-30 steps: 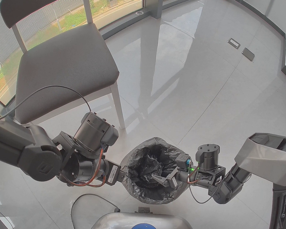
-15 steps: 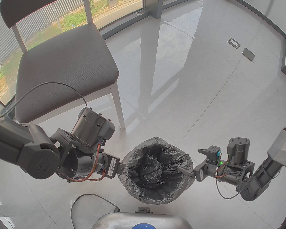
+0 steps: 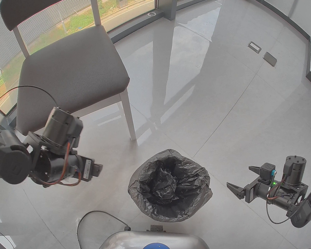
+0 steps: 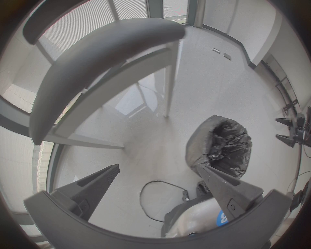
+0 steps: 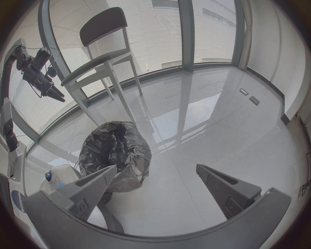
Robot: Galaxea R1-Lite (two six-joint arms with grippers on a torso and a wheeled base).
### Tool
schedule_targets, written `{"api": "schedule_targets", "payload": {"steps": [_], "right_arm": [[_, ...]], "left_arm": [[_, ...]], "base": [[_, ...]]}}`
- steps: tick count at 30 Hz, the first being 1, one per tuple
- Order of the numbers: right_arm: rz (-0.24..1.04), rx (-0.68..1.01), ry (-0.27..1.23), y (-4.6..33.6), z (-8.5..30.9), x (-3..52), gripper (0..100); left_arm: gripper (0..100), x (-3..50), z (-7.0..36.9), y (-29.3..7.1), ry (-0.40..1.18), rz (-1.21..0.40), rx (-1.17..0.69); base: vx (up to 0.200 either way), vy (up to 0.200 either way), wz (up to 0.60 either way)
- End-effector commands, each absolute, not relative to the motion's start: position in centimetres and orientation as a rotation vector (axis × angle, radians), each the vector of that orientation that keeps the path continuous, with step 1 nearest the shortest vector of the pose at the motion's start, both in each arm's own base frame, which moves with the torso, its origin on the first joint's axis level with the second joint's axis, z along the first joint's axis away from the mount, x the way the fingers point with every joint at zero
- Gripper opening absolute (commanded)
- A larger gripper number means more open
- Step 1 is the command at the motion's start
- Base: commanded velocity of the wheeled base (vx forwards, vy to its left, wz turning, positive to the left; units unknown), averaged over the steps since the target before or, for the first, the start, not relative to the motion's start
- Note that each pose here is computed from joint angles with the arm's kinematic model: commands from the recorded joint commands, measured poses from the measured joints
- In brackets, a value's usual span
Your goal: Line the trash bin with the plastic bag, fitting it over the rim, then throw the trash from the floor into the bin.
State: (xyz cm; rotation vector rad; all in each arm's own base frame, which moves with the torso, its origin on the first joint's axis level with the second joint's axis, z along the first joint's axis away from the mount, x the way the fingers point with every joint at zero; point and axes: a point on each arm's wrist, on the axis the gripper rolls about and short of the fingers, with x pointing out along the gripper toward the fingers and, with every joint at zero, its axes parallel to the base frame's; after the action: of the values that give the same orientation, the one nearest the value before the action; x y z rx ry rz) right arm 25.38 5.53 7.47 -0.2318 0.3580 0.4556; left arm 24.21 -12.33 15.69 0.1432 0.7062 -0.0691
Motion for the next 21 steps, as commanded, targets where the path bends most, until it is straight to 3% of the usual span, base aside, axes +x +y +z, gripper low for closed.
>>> {"api": "schedule_targets", "payload": {"steps": [1, 21], "right_arm": [[0.396, -0.225, 0.328, 3.7, 8.7, 23.3, 100], [0.252, -0.195, 0.277, 0.5, 10.3, 16.5, 100]], "left_arm": [[100, 22.5, 16.9, -8.4, 0.669, 0.015, 0.126], [100, 15.6, 17.0, -2.0, 0.540, 0.123, 0.103]], "base": [[0.000, 0.000, 0.00], [0.000, 0.000, 0.00]]}}
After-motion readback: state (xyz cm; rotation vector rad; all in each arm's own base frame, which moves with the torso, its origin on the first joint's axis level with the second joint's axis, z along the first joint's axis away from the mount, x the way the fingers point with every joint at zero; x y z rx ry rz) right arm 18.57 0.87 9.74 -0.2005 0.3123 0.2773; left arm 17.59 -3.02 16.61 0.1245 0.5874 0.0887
